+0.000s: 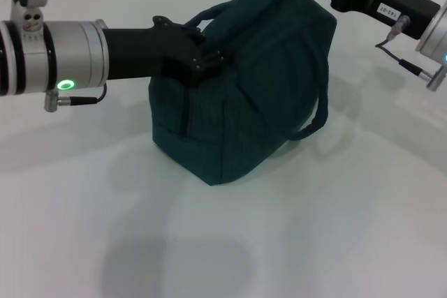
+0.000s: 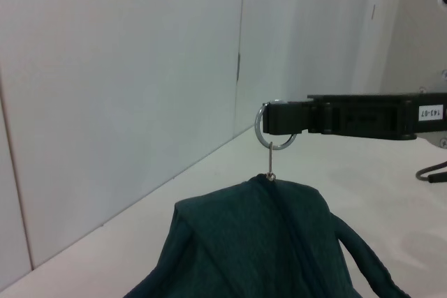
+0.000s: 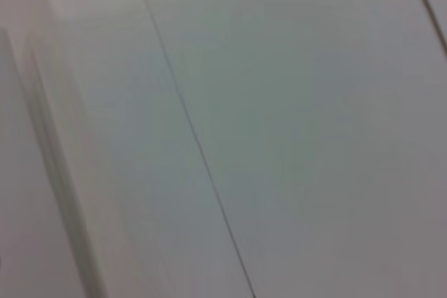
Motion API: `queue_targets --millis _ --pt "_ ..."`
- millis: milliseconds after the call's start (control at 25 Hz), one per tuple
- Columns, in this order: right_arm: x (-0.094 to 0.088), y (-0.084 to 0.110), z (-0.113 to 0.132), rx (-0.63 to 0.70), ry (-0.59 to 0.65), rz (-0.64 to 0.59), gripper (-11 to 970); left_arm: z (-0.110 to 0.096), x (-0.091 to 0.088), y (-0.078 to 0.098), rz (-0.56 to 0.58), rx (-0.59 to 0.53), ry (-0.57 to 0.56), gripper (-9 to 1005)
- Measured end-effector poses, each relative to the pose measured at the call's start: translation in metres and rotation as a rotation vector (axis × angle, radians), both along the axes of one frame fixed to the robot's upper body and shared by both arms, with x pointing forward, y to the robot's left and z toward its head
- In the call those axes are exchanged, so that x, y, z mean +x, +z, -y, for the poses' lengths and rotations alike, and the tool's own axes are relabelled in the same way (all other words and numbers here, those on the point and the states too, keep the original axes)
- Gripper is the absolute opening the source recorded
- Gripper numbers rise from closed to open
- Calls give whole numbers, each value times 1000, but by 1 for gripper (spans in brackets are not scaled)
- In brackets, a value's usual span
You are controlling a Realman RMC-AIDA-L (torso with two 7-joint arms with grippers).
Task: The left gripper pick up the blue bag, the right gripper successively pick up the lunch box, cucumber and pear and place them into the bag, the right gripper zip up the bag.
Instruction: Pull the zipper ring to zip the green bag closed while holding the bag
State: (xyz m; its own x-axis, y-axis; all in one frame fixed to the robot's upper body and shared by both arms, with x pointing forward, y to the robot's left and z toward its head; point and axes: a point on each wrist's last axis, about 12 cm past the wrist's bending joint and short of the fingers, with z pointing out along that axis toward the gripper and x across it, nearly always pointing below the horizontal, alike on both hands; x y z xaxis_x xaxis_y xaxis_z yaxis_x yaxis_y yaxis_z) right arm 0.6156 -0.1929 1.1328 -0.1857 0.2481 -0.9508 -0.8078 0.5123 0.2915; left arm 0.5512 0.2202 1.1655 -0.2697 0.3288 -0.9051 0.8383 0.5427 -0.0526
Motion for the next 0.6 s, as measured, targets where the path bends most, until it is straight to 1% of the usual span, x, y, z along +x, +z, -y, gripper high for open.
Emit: queue_targets --millis 200,600 --pt "-1 -2 1 29 -3 -33 15 1 -1 4 6 -38 -11 205" --pt "-3 -6 3 92 -11 -111 16 5 -3 5 49 -24 -43 144"
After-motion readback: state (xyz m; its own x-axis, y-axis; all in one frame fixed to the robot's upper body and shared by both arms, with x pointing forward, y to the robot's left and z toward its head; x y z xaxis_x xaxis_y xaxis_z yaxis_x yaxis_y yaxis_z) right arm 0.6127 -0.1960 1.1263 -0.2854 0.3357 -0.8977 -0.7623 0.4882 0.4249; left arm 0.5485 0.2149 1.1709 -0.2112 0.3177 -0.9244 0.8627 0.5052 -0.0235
